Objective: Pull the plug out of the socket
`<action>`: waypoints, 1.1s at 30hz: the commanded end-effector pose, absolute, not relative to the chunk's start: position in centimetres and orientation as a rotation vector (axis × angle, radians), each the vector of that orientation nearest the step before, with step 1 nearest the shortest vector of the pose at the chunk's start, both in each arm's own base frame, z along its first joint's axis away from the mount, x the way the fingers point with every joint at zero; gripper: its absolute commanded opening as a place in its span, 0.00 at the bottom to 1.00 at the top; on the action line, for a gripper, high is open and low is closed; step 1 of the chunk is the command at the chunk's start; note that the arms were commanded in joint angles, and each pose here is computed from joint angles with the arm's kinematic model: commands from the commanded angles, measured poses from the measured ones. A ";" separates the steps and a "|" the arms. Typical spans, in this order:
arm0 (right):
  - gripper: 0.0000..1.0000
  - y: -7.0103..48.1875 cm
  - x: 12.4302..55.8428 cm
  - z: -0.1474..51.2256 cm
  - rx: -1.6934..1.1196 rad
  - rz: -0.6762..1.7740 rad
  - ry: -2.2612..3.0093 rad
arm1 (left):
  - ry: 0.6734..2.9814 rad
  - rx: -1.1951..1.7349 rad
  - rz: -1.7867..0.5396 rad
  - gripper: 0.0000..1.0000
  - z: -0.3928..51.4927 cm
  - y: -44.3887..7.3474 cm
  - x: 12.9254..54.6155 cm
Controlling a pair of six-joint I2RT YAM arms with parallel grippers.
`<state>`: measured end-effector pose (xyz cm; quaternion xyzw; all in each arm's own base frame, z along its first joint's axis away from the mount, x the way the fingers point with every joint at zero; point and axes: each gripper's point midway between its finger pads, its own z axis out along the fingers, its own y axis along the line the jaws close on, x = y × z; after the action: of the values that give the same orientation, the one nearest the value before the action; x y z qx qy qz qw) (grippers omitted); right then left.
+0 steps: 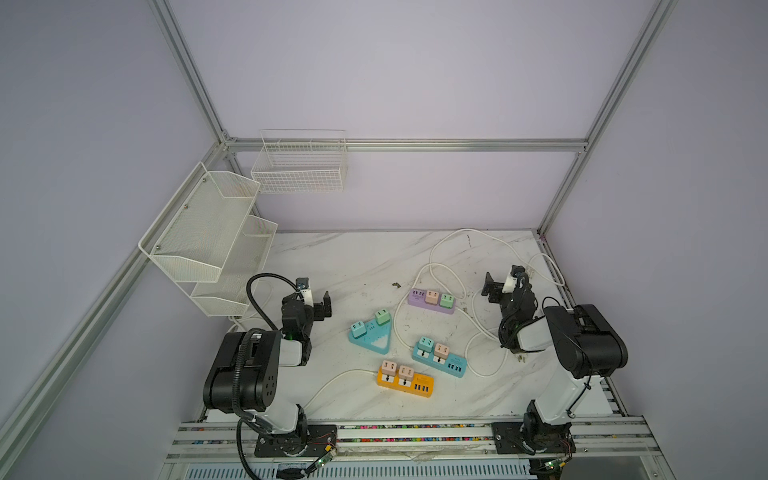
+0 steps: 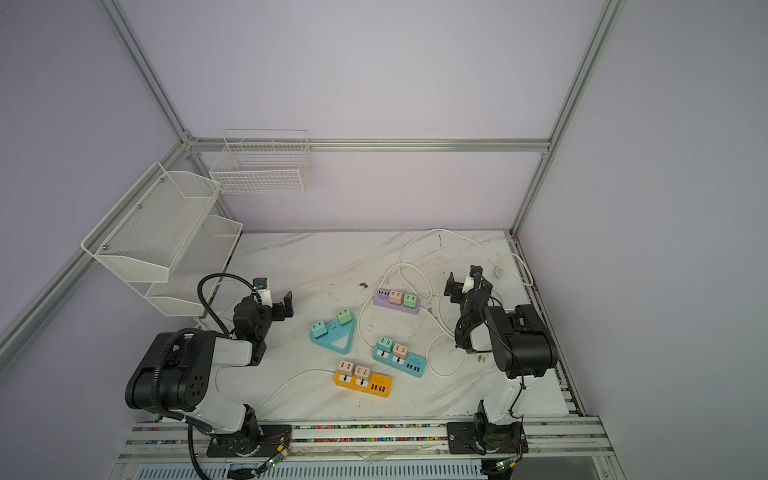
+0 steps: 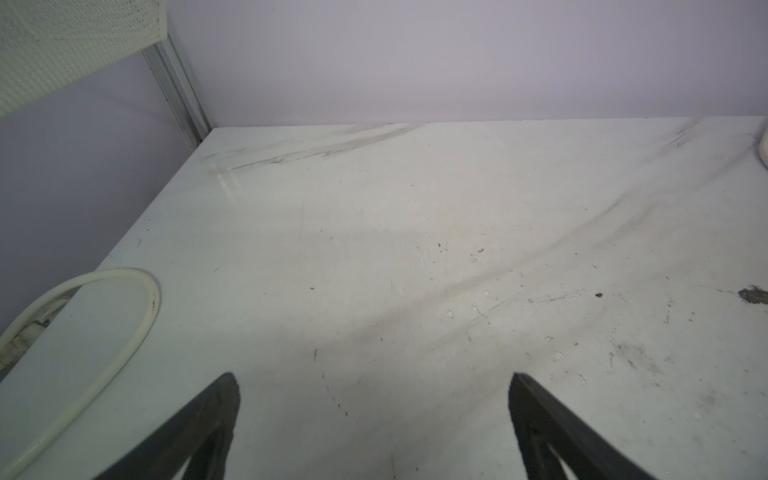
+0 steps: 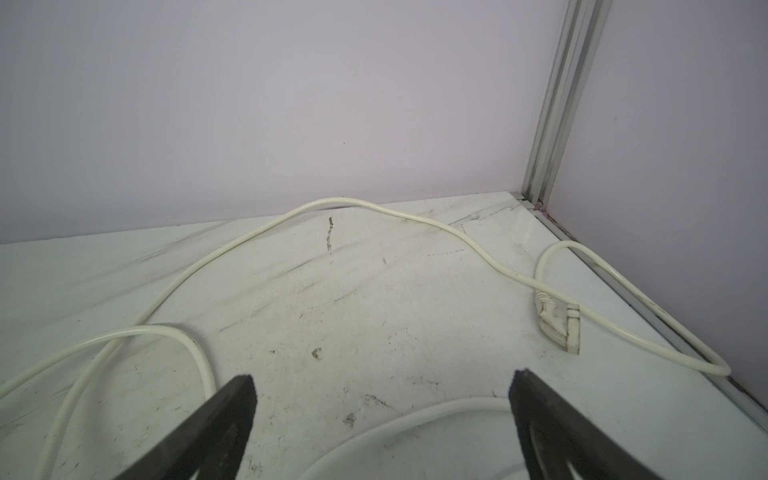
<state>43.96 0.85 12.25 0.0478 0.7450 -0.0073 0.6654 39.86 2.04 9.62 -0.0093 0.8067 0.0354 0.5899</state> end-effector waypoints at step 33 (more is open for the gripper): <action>0.97 0.7 44.0 19.7 0.422 0.246 1.694 | 1.645 -0.492 -0.113 1.00 23.1 4.3 36.6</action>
<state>43.99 0.91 21.13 0.1102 0.7169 0.0565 0.6861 36.30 3.50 18.79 -0.1354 0.7604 -0.0064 0.6352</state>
